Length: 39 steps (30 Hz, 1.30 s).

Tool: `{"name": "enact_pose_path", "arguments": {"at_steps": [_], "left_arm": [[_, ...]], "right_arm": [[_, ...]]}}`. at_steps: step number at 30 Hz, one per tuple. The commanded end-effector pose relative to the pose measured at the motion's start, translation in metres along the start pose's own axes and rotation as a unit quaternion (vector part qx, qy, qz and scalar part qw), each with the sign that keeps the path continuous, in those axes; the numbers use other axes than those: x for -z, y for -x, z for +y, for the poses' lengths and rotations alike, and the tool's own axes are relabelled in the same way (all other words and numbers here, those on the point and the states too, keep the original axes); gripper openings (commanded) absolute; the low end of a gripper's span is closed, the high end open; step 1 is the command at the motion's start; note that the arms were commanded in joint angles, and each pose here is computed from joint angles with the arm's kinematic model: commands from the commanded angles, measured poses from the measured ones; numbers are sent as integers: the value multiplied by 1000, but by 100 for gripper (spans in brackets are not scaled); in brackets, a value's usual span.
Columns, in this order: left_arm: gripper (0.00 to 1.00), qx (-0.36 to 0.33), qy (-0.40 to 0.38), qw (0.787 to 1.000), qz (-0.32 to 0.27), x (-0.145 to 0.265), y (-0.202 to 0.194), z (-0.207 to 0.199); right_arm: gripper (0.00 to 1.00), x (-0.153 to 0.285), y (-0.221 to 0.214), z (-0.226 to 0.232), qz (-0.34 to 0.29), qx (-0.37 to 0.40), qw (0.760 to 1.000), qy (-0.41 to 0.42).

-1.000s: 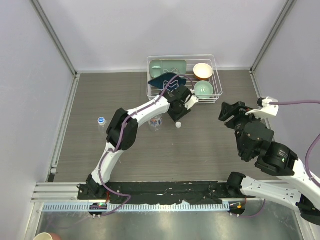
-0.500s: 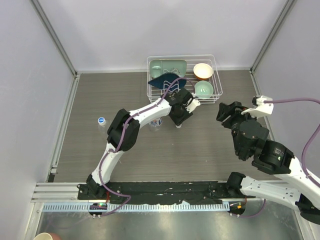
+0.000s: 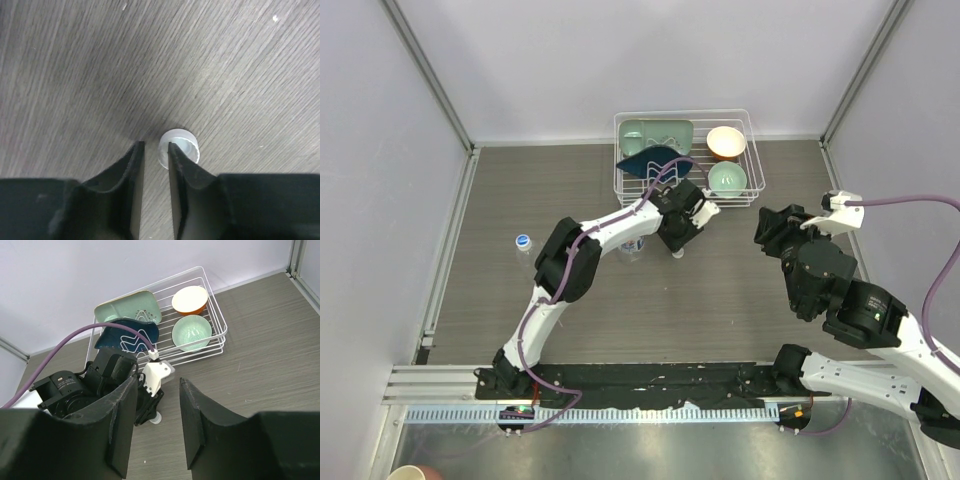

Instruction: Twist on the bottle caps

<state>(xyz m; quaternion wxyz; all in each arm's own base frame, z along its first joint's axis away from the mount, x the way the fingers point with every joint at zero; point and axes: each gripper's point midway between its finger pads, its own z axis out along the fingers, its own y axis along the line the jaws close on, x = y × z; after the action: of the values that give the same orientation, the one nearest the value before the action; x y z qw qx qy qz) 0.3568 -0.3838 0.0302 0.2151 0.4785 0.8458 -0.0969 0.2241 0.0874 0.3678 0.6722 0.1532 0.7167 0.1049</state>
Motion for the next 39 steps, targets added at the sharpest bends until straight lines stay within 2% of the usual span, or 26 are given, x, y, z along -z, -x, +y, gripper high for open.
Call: {"name": "enact_pose_path", "arguments": {"at_steps": [1, 2, 3, 7, 11, 14, 15, 17, 18, 19, 21, 22, 24, 25, 27, 28, 30, 31, 32, 33, 34, 35, 39], "left_arm": [[19, 6, -30, 999, -14, -5, 7, -17], [3, 6, -40, 999, -13, -8, 7, -24], [0, 13, -43, 999, -12, -8, 7, -27], [0, 13, -58, 998, -19, -6, 13, -42], [0, 14, -53, 996, -64, 28, 41, -41], [0, 8, -18, 991, -133, 86, 77, -28], [0, 8, 5, 985, -171, 123, 90, -20], [0, 2, 34, 973, -228, 166, 106, -12], [0, -2, 55, 960, -276, 205, 110, -8], [0, -11, 79, 954, -290, 225, 109, -1], [0, -1, 111, 953, -281, 260, 99, 10], [0, -2, 125, 941, -316, 300, 97, 16], [0, -25, 151, 917, -368, 331, 93, 21], [0, -55, 170, 891, -417, 376, 87, 19], [0, -81, 181, 848, -491, 405, 88, 12], [0, -87, 183, 816, -542, 442, 83, 5], [0, -75, 179, 778, -598, 458, 83, 0], [0, -63, 173, 761, -622, 477, 77, -4], [0, -64, 151, 757, -632, 479, 74, -12], [0, -65, 149, 743, -649, 488, 73, -15], [0, -49, 152, 743, -650, 482, 68, -12], [0, -32, 150, 720, -677, 501, 64, -13], [0, -57, 136, 703, -695, 501, 55, -25]], "right_arm": [[43, 0, 6, 4, -6, -19, 1000, 4], [43, 0, 5, 5, -5, -19, 1000, 6], [43, 0, 3, 5, -3, -16, 1000, 6], [44, 0, 0, 0, 1, -24, 1000, -4], [49, 1, 4, 1, -1, -39, 999, -3], [56, 0, 12, 8, -4, -50, 999, -3], [58, -3, 11, 14, -1, -48, 999, -2], [64, -2, 24, 22, -6, -66, 998, 4], [66, -4, 24, 30, -2, -69, 998, 12], [67, -3, 33, 36, -5, -84, 996, 19], [71, -4, 39, 45, -5, -107, 994, 27], [72, -5, 42, 51, -3, -115, 993, 30], [77, -5, 45, 64, 2, -141, 989, 44], [77, -4, 48, 76, 12, -153, 986, 65], [80, -3, 53, 98, 20, -185, 977, 101], [82, 0, 54, 123, 36, -201, 968, 147], [82, 3, 57, 147, 54, -225, 955, 188], [84, 8, 56, 175, 76, -233, 940, 236], [85, 13, 57, 189, 89, -241, 928, 268], [86, 15, 58, 201, 104, -263, 915, 288], [88, 12, 67, 208, 103, -285, 903, 304], [89, 20, 64, 223, 129, -295, 882, 344], [89, 21, 61, 241, 169, -390, 811, 401]]}}
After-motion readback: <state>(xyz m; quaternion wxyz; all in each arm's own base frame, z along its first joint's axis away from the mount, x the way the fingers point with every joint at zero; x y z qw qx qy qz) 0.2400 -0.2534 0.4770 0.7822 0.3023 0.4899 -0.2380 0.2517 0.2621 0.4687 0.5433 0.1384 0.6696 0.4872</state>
